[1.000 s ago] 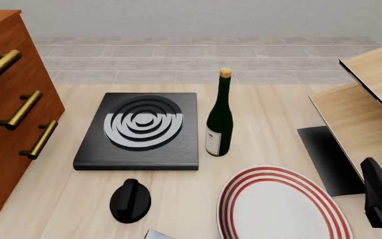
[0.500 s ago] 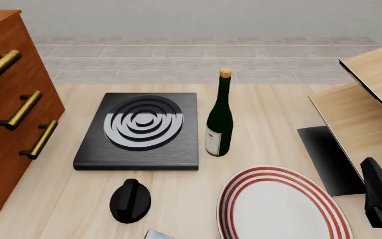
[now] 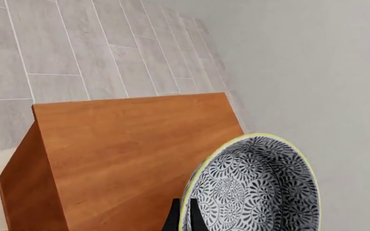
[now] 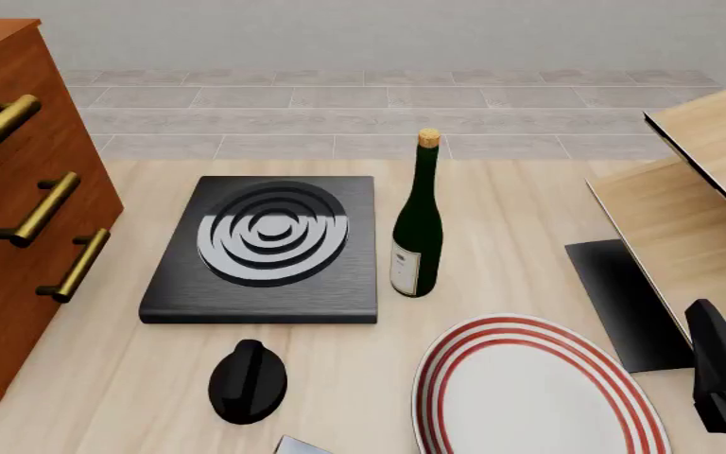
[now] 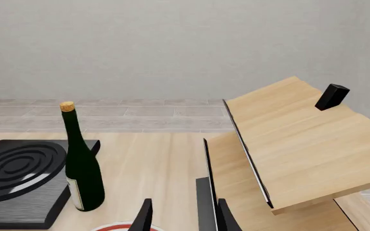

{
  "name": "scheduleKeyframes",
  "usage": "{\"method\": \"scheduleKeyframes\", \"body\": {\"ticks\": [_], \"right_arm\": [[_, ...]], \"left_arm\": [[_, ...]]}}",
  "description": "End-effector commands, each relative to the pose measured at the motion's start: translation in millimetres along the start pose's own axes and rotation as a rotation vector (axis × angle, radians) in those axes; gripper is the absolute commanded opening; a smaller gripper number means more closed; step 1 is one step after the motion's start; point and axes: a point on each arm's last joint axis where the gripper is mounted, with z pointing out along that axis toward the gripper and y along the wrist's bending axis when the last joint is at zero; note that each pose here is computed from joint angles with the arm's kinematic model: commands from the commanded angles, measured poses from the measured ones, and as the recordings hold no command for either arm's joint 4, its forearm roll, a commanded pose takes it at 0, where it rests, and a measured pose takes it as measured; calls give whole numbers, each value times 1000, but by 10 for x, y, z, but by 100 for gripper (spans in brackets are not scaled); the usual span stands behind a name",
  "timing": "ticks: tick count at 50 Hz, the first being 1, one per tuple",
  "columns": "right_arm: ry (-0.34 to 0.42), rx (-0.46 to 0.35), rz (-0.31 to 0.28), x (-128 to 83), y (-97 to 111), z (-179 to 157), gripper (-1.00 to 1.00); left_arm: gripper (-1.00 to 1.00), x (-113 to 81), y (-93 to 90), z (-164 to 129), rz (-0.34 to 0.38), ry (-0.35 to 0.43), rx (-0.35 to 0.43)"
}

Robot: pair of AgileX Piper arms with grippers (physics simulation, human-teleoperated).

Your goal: Put the bowl on the top of the cabinet.

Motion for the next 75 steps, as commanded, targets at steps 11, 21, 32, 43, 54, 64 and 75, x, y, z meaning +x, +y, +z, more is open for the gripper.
{"method": "scheduleKeyframes", "body": {"ticks": [11, 21, 32, 43, 54, 64, 75], "right_arm": [[0, 0, 0, 0, 0, 0, 100], [0, 0, 0, 0, 0, 0, 100], [0, 0, 0, 0, 0, 0, 100], [0, 0, 0, 0, 0, 0, 100], [0, 0, 0, 0, 0, 0, 100], [0, 0, 0, 0, 0, 0, 100], [0, 0, 0, 0, 0, 0, 100]], "left_arm": [[-100, -96, 99, 99, 18, -14, -47], [-100, -139, 97, 75, 67, -22, -52], [100, -85, -1, -67, 98, -17, -8], [100, -103, -45, -208, 117, -41, 21], [100, -101, -82, -346, 125, -56, 48], [100, -97, -128, -548, 127, -75, 85], [100, -112, -144, -606, 135, -84, 94]]}}
